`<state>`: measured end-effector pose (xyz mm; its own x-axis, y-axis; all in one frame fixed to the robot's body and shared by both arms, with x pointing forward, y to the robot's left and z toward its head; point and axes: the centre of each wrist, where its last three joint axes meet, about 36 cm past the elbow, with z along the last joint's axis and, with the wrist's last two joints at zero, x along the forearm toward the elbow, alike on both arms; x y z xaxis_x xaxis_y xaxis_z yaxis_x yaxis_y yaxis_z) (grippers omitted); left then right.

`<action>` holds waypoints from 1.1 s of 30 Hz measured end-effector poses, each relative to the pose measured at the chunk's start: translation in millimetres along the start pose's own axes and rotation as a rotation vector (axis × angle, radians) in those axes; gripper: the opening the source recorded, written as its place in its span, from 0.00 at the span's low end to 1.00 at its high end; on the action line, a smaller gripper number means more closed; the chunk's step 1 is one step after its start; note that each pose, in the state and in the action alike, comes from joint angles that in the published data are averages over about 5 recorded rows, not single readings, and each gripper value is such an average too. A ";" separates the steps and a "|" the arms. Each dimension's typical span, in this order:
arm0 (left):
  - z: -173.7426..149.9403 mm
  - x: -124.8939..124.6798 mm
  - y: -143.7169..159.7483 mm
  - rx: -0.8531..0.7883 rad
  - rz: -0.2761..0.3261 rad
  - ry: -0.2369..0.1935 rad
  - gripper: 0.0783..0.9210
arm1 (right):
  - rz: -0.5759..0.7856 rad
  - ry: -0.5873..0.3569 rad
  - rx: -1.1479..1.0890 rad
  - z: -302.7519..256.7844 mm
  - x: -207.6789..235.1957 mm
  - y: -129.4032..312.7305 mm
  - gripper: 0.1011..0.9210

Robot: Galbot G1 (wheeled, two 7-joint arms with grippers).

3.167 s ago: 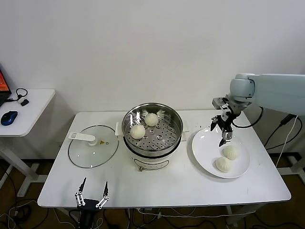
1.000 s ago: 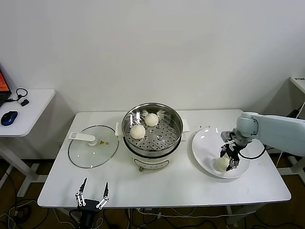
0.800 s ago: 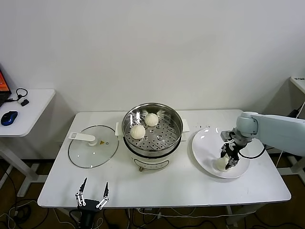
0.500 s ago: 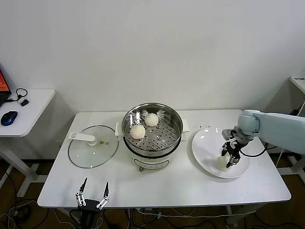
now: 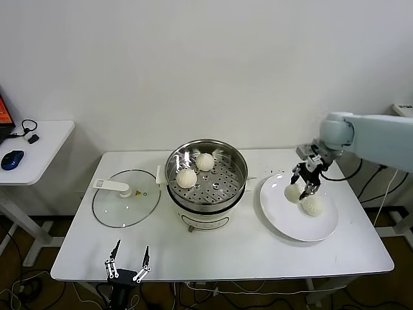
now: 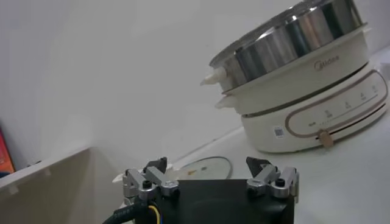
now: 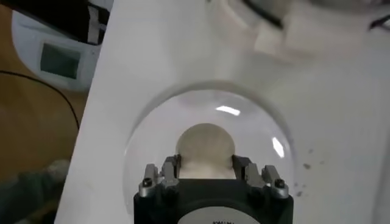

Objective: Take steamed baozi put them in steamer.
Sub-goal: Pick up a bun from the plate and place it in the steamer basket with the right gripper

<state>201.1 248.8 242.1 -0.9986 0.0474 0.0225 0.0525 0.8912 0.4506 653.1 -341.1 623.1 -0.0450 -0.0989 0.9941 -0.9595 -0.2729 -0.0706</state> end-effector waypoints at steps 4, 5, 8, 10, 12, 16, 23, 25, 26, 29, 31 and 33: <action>0.1 1.0 -0.3 0.000 0.001 0.001 0.88 | 0.038 0.001 0.105 -21.4 38.7 -15.9 0.59; 0.2 1.1 -0.4 0.000 0.001 0.002 0.88 | 0.048 0.001 0.137 -27.5 48.0 -19.7 0.59; 1.1 1.1 -0.8 0.000 0.003 0.004 0.88 | 0.078 -0.004 0.248 -48.0 74.3 -30.1 0.58; 1.7 1.1 -1.2 -0.001 0.004 0.005 0.88 | 0.095 -0.009 0.334 -63.7 88.7 -36.0 0.58; 2.0 1.2 -1.7 -0.001 0.006 0.006 0.88 | 0.107 -0.015 0.422 -80.1 99.7 -40.9 0.59; 2.1 1.5 -2.2 -0.002 0.007 0.007 0.88 | 0.118 -0.029 0.593 -114.5 111.6 -48.7 0.59; 2.5 2.3 -2.2 -0.002 0.004 0.009 0.88 | 0.112 -0.039 0.868 -170.0 112.2 -62.8 0.58; 2.5 2.4 -2.1 -0.002 0.003 0.009 0.88 | 0.103 -0.039 0.938 -184.0 107.1 -67.0 0.57; 2.6 2.4 -2.0 -0.003 0.002 0.009 0.88 | 0.097 -0.040 0.970 -190.8 103.7 -69.1 0.57; 2.7 2.6 -1.7 -0.003 0.001 0.010 0.88 | 0.076 -0.044 1.054 -209.7 90.6 -74.2 0.56; 2.9 2.8 -1.3 -0.003 -0.001 0.010 0.88 | 0.062 -0.047 1.097 -220.4 80.5 -76.6 0.55; 3.3 2.6 -0.9 -0.002 -0.003 0.011 0.88 | 0.047 -0.052 1.132 -229.7 69.9 -78.6 0.55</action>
<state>198.4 249.6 238.8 -0.9987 0.0395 0.0308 0.0492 0.8902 0.4529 661.4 -106.7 717.1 -0.0371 -0.1643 0.9857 -0.1524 -0.9739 -0.1681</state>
